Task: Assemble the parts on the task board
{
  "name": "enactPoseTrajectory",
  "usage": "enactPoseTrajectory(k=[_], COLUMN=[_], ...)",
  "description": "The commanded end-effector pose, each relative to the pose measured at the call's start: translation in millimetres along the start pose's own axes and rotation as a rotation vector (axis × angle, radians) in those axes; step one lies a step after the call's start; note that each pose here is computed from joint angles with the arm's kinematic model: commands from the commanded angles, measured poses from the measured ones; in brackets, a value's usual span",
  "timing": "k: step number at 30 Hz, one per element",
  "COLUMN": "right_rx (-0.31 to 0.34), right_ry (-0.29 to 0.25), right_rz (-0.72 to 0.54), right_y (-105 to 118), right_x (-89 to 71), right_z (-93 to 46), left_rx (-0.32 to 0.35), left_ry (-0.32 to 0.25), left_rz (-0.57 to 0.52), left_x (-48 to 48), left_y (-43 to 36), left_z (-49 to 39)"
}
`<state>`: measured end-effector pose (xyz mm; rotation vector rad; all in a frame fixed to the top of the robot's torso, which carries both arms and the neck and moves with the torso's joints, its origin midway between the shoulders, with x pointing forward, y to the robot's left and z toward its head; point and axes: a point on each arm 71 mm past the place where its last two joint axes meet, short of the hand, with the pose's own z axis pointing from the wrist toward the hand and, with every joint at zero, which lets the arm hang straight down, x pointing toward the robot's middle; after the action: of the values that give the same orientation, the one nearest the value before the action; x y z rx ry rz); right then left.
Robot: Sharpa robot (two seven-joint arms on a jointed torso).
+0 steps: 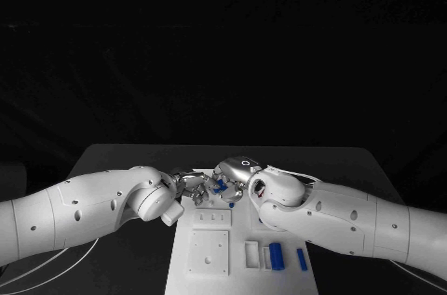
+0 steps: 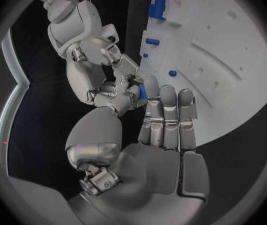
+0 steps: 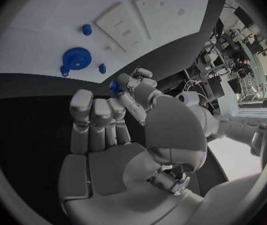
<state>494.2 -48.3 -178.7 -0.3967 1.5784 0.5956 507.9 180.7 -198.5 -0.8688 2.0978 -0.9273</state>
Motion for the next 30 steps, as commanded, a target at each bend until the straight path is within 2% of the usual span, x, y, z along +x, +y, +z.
enactPoseTrajectory(k=[1, 9, 19, 26, 30], right_rx=[-0.002, 0.026, 0.062, 0.117, 0.154], right_ry=[0.028, -0.033, -0.144, -0.245, -0.274], right_rz=[0.031, 0.078, 0.144, 0.251, 0.338], right_y=[-1.8, -13.4, -45.2, -83.3, -104.7], right_x=[5.7, 1.8, -7.1, -26.4, -40.1], right_z=[-1.3, -1.4, -16.5, -33.6, -39.7], left_rx=[0.047, 0.046, 0.023, -0.018, -0.026], left_ry=[-0.008, -0.008, 0.008, -0.001, -0.031], left_rz=[0.014, 0.026, 0.063, 0.206, 0.316], left_x=[-1.8, -2.5, -6.1, -13.2, -16.0], left_y=[-7.1, -6.6, -3.2, 1.1, 0.7], left_z=[-0.9, -1.1, -0.3, 2.0, 3.3])
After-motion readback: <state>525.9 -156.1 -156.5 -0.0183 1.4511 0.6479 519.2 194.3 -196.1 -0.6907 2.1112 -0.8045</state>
